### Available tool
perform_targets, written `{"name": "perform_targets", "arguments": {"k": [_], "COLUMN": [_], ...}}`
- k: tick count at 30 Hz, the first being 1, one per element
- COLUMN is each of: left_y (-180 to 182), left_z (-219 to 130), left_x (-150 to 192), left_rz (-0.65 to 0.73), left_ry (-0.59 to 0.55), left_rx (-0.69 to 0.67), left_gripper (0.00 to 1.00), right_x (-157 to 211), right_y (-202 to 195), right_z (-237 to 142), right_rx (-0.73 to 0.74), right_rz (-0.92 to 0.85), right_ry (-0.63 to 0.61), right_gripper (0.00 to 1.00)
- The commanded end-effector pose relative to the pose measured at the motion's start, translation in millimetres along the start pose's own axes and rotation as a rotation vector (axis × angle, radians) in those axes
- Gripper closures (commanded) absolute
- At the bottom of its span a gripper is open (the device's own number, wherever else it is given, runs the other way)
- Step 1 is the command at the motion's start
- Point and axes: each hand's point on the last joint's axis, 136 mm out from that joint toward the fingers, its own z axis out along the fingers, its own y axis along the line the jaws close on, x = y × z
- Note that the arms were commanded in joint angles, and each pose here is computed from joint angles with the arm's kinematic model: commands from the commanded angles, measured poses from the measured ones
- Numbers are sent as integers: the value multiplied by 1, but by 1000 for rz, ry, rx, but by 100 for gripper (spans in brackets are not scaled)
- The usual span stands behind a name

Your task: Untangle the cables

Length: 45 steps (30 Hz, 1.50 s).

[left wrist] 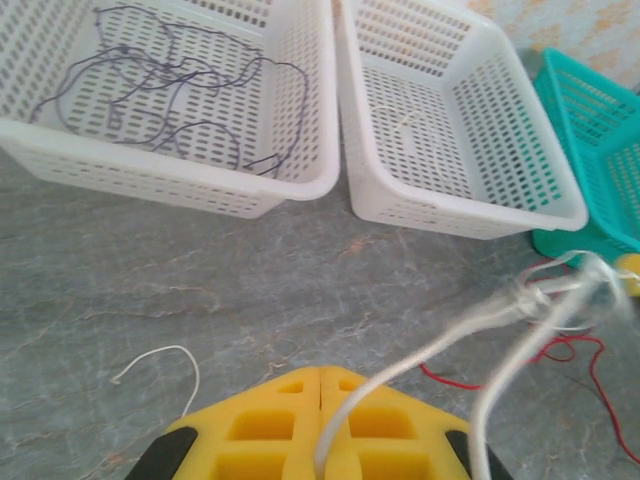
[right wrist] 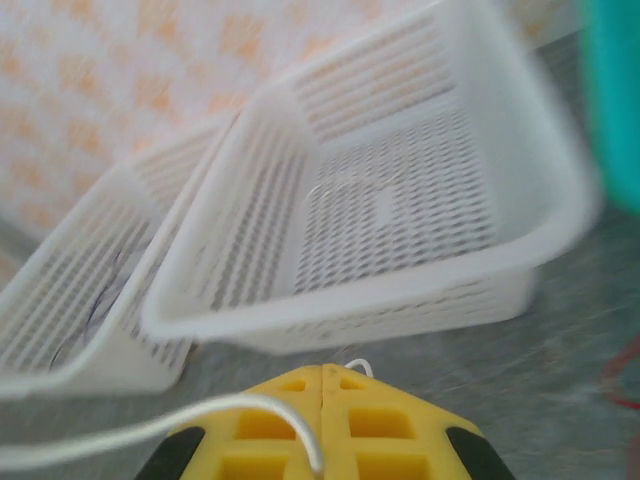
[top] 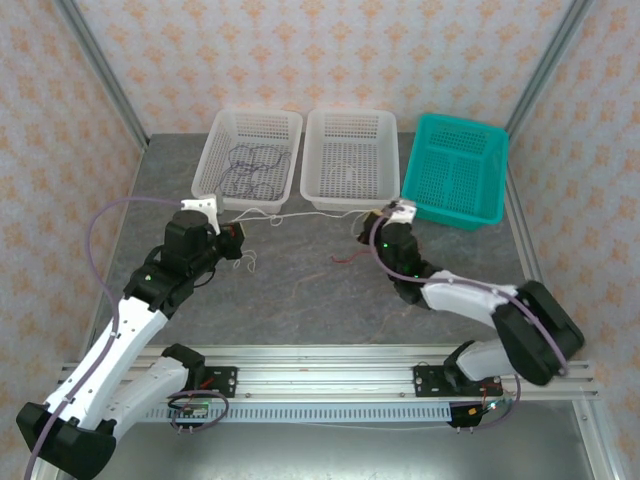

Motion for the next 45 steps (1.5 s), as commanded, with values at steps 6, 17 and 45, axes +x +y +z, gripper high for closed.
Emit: {"name": "perform_targets", "arguments": {"k": [6, 17, 45], "left_y": [29, -73, -301], "left_z": [-4, -12, 66], "left_x": [-1, -32, -308], "left_rz": [-39, -59, 28], "left_ry": [-19, 5, -462], "left_rx": [-139, 379, 700], "left_gripper": [100, 100, 100], "right_x": [-85, -153, -132], "right_y": [-112, 17, -3], "right_z": [-73, -37, -75], "right_rx": [394, -47, 45], "right_rz": [122, 60, 16], "right_ry": [-236, -10, 138], "right_gripper": [100, 100, 33]}}
